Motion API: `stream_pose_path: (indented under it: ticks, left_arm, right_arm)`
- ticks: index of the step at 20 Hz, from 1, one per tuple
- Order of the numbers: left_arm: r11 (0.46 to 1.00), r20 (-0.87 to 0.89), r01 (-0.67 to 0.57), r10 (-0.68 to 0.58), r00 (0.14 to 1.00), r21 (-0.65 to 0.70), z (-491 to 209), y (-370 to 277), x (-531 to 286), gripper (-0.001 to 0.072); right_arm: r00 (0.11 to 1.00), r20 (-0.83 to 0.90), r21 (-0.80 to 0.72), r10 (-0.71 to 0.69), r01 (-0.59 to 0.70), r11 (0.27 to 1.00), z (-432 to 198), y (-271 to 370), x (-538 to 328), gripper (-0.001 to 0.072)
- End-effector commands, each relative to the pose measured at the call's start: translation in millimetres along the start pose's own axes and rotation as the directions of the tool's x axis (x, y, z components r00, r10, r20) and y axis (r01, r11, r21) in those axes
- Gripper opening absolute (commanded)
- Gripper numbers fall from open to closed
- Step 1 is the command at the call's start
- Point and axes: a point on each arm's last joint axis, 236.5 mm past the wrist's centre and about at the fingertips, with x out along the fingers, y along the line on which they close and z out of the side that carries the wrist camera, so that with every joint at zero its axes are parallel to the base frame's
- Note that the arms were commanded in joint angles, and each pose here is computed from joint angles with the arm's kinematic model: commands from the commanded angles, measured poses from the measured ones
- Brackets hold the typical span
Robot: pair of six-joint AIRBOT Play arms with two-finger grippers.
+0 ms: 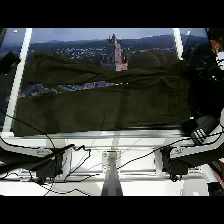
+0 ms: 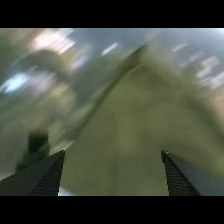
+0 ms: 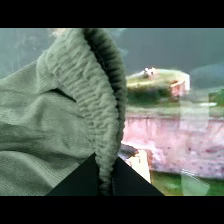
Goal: Fold the clothes and pants, and hang the long-sleeved shirts on hangers.
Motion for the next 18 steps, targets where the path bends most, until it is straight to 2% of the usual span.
stream_pose_path:
  ticks: [1,4,8,13,14,15,16,17,18]
  left_arm:
    - [0.991,-0.232,-0.04,0.009,0.973,-0.131,-55.3,59.5,-11.2,0.0687]
    - [0.973,-0.294,-0.039,-0.03,0.955,-0.226,-83.0,74.7,-0.4,0.0687]
    - [0.943,-0.266,0.039,-0.133,0.955,-0.329,-89.1,51.5,37.9,0.0687]
    - [0.951,-0.221,0.061,-0.132,0.966,-0.302,-91.9,19.5,87.9,0.0675]
    - [0.956,-0.213,0.066,-0.131,0.968,-0.287,-91.7,11.3,93.3,0.0549]
    - [0.959,-0.21,0.071,-0.132,0.969,-0.273,-91.8,4.4,95.8,0.0366]
    - [0.962,-0.211,0.079,-0.136,0.968,-0.262,-91.8,-2.3,95.5,0.0115]
    - [0.968,-0.204,0.09,-0.14,0.969,-0.236,-88.8,-7.2,92.1,0.0018]
    - [0.973,-0.185,0.104,-0.143,0.972,-0.205,-80.6,-11.6,83.7,0.0017]
  right_arm:
    - [1.0,0.017,-0.001,-0.01,0.01,1.0,4.4,-1.8,-0.4,0.0033]
    - [0.999,0.034,0.0,-0.02,0.02,1.0,8.3,-4.2,-0.5,0.0033]
    - [0.998,0.057,0.004,-0.03,0.03,1.0,13.7,-6.5,-0.8,0.0033]
    - [0.999,0.035,0.003,-0.016,0.016,1.0,8.7,-3.2,-0.7,0.0033]
    - [0.999,0.03,0.003,-0.012,0.012,1.0,7.4,-2.3,-0.6,0.0032]
    - [0.999,0.029,0.002,-0.013,0.013,1.0,7.3,-2.4,-0.6,0.0033]
    - [1.0,0.029,0.002,-0.013,0.013,1.0,7.2,-2.4,-0.6,0.0033]
    - [0.999,0.029,0.002,-0.013,0.013,1.0,7.2,-2.5,-0.6,0.0033]
    - [0.999,0.03,0.002,-0.013,0.013,1.0,7.4,-2.4,-0.7,0.0033]
